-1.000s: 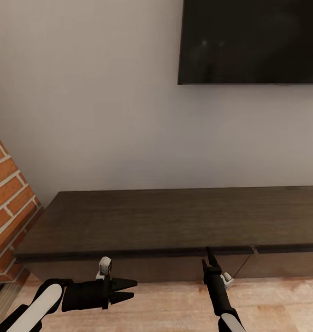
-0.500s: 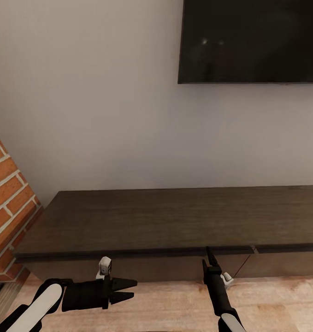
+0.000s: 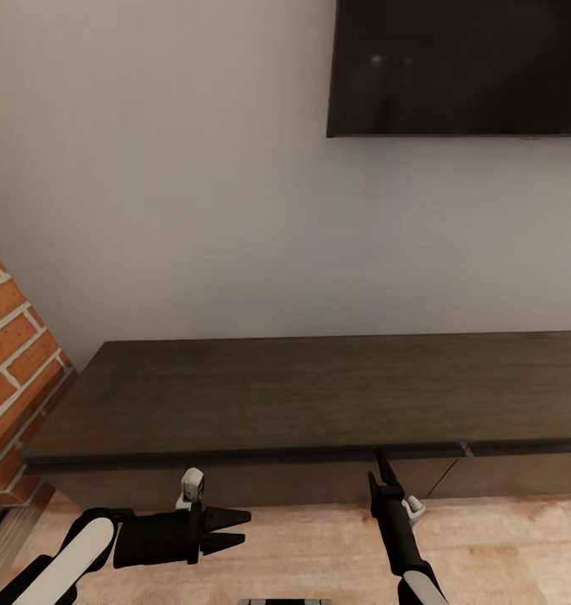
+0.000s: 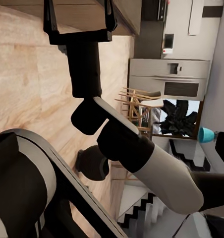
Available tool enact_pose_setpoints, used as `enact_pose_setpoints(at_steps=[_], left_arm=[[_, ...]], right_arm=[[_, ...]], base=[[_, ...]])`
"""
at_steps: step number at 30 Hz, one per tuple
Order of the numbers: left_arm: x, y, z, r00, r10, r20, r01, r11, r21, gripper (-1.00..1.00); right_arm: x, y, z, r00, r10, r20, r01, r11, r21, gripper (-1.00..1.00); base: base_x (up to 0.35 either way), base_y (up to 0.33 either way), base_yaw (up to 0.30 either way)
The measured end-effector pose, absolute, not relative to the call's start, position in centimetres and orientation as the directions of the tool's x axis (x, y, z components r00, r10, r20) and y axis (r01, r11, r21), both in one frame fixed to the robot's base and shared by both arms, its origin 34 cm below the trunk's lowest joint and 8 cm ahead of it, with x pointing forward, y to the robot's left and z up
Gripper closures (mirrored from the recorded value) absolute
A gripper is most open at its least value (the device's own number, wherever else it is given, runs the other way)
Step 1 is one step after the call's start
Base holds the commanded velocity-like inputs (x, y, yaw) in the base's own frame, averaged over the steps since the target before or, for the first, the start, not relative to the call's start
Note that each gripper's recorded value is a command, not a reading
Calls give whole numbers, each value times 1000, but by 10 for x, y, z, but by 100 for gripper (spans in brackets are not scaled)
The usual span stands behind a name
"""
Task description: Place each of the two pumpkins and all three candles from the living room inside a cabinet in the living room (use any cabinet), then make sure every cabinet is closed, and position the cauldron so it is next to a table in the living room.
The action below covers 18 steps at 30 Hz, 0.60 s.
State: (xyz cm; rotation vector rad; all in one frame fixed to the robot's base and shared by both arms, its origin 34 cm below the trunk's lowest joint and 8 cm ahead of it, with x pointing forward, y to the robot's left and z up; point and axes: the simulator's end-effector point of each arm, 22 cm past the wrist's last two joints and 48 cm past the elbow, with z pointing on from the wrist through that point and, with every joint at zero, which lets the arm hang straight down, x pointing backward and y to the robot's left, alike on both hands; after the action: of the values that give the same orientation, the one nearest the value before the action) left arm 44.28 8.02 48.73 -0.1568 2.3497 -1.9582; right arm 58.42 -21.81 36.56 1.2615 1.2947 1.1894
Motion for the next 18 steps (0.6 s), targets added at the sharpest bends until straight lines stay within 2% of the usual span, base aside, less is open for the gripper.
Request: enact_pose_setpoints(at_steps=[18], left_arm=[[444,81,488,-991,-132,3,-27,179,-984,-100]], right_arm=[[585,-217,366,-34,999,-3,86,6,996,-100]], base=[[6,0,0]])
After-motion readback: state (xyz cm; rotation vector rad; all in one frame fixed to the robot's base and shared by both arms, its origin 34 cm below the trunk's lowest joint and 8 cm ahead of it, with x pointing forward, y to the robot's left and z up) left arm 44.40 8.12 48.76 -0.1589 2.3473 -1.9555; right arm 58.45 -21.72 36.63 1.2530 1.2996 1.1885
